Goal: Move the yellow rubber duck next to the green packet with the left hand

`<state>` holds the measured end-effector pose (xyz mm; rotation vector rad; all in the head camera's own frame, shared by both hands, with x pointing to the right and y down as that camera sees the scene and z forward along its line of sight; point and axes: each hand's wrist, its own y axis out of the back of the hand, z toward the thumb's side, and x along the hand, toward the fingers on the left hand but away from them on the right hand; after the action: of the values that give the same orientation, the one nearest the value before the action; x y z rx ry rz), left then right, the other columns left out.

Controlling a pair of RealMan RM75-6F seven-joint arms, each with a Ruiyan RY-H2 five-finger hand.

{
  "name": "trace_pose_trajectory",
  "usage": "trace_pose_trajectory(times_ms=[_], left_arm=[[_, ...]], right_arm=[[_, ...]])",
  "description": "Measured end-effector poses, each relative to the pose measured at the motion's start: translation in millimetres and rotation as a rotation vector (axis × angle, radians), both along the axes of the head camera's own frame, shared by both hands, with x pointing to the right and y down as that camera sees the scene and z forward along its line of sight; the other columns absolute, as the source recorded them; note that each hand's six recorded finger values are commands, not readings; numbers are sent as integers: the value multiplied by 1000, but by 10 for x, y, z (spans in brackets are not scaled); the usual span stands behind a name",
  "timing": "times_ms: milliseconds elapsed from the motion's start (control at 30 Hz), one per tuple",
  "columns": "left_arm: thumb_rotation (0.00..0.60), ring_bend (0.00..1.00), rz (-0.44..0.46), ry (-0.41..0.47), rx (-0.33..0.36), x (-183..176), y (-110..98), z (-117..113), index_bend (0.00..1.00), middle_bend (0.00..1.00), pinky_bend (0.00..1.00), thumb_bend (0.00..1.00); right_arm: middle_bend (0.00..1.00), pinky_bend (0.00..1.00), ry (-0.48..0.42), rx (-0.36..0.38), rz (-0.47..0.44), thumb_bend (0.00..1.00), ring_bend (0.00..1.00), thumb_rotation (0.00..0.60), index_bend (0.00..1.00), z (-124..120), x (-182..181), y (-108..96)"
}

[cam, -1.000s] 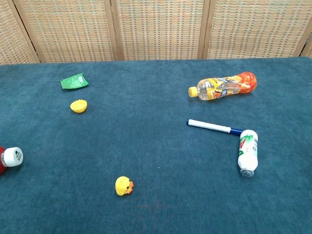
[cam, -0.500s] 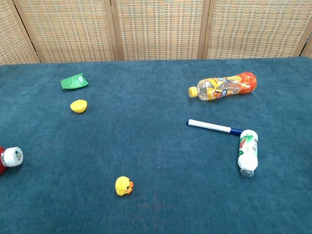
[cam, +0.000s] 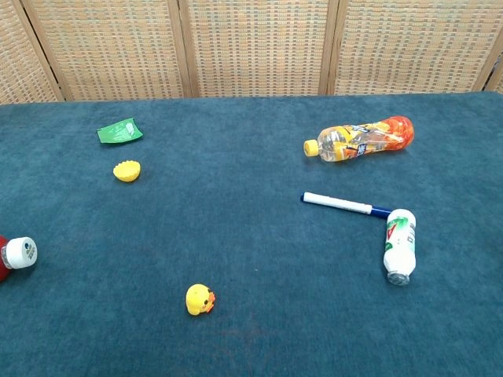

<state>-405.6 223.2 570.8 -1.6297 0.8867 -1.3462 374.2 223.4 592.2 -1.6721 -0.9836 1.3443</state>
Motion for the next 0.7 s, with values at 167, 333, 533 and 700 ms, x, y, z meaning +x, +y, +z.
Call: trace_pose_trajectory(times_ms=[167,333,533,700], left_arm=[[600,0,164,57,-66,472,-198,196,235,0,0,155],[600,0,320,92,-129,989,-328,383,282,0,0,155],[600,0,470,121,-169,1618,-412,546,316,0,0,155],[600,0,552,136,-194,1990,-385,625,367,0,0,155]], right_arm=[[0,0,34,-19,37,0,0,600,0,104,103,-49],[0,0,68,-37,72,0,0,600,0,195,209,-82],[0,0,85,-37,101,0,0,600,0,214,311,-84],[0,0,87,-29,127,0,0,600,0,189,402,-79]])
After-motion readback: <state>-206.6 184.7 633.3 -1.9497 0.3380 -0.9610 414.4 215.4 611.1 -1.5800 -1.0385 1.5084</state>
